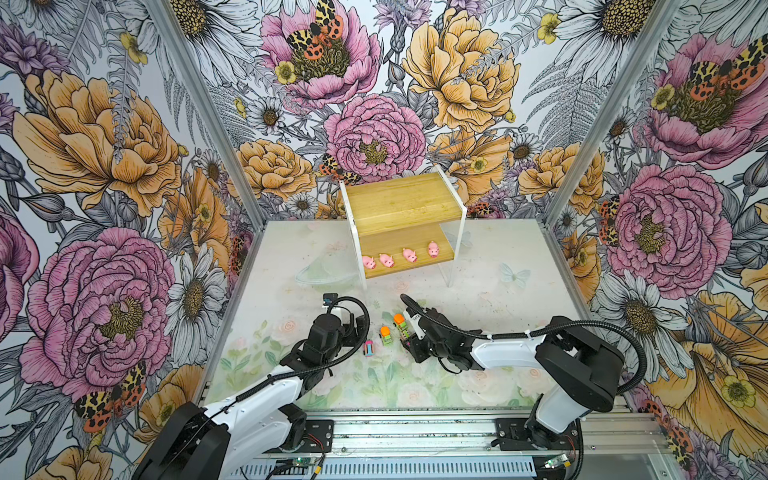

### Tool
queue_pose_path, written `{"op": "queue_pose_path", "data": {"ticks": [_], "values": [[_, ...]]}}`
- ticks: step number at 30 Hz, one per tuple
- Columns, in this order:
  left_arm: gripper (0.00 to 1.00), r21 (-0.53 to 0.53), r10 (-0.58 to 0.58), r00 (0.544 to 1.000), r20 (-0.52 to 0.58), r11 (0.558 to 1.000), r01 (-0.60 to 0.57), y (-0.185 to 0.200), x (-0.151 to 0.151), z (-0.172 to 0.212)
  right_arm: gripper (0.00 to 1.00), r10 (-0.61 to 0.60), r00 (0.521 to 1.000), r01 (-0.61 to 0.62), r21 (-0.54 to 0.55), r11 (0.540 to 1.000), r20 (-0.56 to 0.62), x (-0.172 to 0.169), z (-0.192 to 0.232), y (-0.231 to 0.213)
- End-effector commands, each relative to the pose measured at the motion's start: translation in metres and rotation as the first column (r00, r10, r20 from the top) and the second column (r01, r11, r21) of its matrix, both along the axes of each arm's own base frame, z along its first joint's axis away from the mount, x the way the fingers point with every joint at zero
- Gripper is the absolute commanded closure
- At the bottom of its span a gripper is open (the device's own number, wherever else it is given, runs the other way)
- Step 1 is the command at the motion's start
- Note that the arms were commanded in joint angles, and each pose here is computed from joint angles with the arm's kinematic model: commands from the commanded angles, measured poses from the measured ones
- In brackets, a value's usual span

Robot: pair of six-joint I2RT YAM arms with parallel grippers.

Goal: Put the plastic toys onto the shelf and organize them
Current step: 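Close the right gripper on the pink truck with green roof, then lift the truck and carry it above the upper shelf with the right gripper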

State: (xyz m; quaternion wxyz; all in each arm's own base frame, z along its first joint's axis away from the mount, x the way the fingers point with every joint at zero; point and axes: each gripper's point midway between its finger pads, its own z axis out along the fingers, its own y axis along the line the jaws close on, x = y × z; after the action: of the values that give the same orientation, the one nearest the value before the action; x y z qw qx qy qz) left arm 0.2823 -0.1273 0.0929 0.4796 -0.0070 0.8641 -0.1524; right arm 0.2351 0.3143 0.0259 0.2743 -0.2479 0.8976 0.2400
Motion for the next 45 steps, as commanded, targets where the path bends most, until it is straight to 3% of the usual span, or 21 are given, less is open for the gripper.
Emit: {"op": "queue_pose_path", "data": {"ticks": [1,11,22,29,39,45], "values": [[0.01,-0.010,-0.013,1.000,0.007,1.000,0.013,-0.003,0.003,0.005,0.76,0.028,0.999,-0.028,0.023,0.999,0.026,0.000,0.013,0.007],[0.01,-0.008,-0.024,1.000,0.007,1.000,0.024,-0.005,0.004,0.010,0.77,0.059,0.995,-0.064,0.058,0.996,0.075,-0.006,0.080,0.000],[0.01,-0.016,-0.041,0.999,0.032,0.999,0.041,-0.007,0.008,0.023,0.77,0.042,0.969,-0.073,0.119,0.990,0.245,0.013,0.236,-0.012],[0.01,-0.006,-0.037,0.999,0.024,0.999,0.037,-0.004,0.007,0.019,0.77,0.009,0.932,-0.077,0.175,0.981,0.361,0.035,0.314,-0.016],[0.01,-0.014,-0.040,0.999,0.035,0.999,0.040,-0.003,0.009,0.023,0.76,-0.138,0.831,0.054,0.168,0.984,0.539,0.109,0.394,-0.048],[0.01,-0.008,-0.038,0.999,0.031,0.999,0.038,-0.002,0.010,0.024,0.78,-0.220,0.793,0.142,0.179,0.973,0.568,0.167,0.423,-0.062]]}}
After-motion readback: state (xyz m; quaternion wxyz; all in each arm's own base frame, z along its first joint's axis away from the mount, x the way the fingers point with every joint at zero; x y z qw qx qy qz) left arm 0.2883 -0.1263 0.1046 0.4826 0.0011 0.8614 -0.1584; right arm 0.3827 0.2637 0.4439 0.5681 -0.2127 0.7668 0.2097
